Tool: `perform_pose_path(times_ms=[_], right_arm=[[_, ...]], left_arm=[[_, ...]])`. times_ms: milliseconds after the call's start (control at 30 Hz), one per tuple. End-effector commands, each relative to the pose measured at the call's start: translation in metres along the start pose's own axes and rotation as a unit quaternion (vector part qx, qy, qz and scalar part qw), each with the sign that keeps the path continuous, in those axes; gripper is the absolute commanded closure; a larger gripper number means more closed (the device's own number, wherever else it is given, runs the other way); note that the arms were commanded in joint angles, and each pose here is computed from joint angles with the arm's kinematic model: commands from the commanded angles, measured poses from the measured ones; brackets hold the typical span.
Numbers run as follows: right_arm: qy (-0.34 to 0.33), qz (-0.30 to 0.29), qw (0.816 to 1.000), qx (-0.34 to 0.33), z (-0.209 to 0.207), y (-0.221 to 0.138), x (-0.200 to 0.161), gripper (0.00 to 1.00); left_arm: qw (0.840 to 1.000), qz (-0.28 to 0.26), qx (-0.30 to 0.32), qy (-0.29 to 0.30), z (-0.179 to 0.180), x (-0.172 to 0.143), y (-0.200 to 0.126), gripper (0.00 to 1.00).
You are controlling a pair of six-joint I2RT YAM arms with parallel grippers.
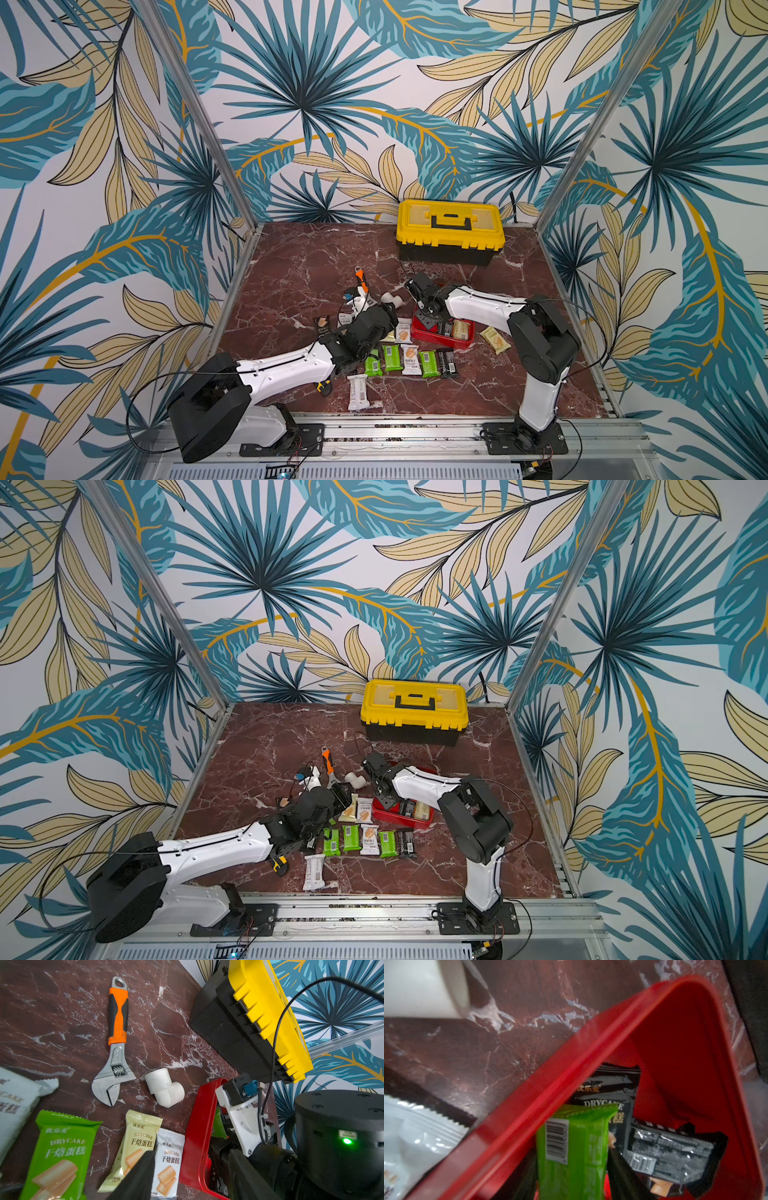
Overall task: Take the cookies out of the storage box
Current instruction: Pick up the cookie from the storage box.
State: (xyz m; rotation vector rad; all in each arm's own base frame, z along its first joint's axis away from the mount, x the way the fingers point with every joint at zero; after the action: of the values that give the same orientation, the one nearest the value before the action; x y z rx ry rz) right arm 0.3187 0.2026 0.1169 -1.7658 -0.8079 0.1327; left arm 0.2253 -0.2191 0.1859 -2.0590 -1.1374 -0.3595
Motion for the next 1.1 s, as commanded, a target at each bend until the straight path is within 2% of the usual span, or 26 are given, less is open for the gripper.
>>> perform_pose_path(times_ms=[0, 400, 600, 867, 1067], right_arm=[[0.018, 0.001, 0.999, -0.037, -0.006, -0.002, -0.003, 0.46], [0.027, -0.002, 0.997, -0.072, -0.011, -0.001, 0.002, 0.6], [0.046, -0.024, 0.997, -0.056, -0.015, -0.015, 0.004, 0.63], [0.122, -0.074, 0.99, -0.003, -0.025, -0.058, -0.005, 0.65], [0.208, -0.081, 0.974, 0.031, -0.035, -0.084, -0.039, 0.66]], left_arm=[[1.0, -0.005, 0.018, 0.009, 0.012, 0.001, -0.005, 0.38], [1.0, -0.01, 0.017, 0.003, 0.01, 0.002, -0.003, 0.38], [1.0, -0.011, 0.016, 0.002, 0.009, 0.002, -0.002, 0.39], [1.0, -0.011, 0.014, 0.002, 0.009, 0.003, -0.003, 0.39], [1.0, -0.009, 0.012, 0.003, 0.008, 0.003, -0.003, 0.38]])
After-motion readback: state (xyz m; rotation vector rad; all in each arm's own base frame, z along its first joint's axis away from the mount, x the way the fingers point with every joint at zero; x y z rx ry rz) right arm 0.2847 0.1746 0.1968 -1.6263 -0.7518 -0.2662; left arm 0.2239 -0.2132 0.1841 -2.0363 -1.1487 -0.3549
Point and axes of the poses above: each gripper's point midway between its finger pads, its own y axis out along the fingers, its own z axis along the line the jaws close on, x = y × z, the point moved 9 cm from there along -y, back along the fingers, and after that the axes turned 2 degrees about y, right-handed, at the moved point
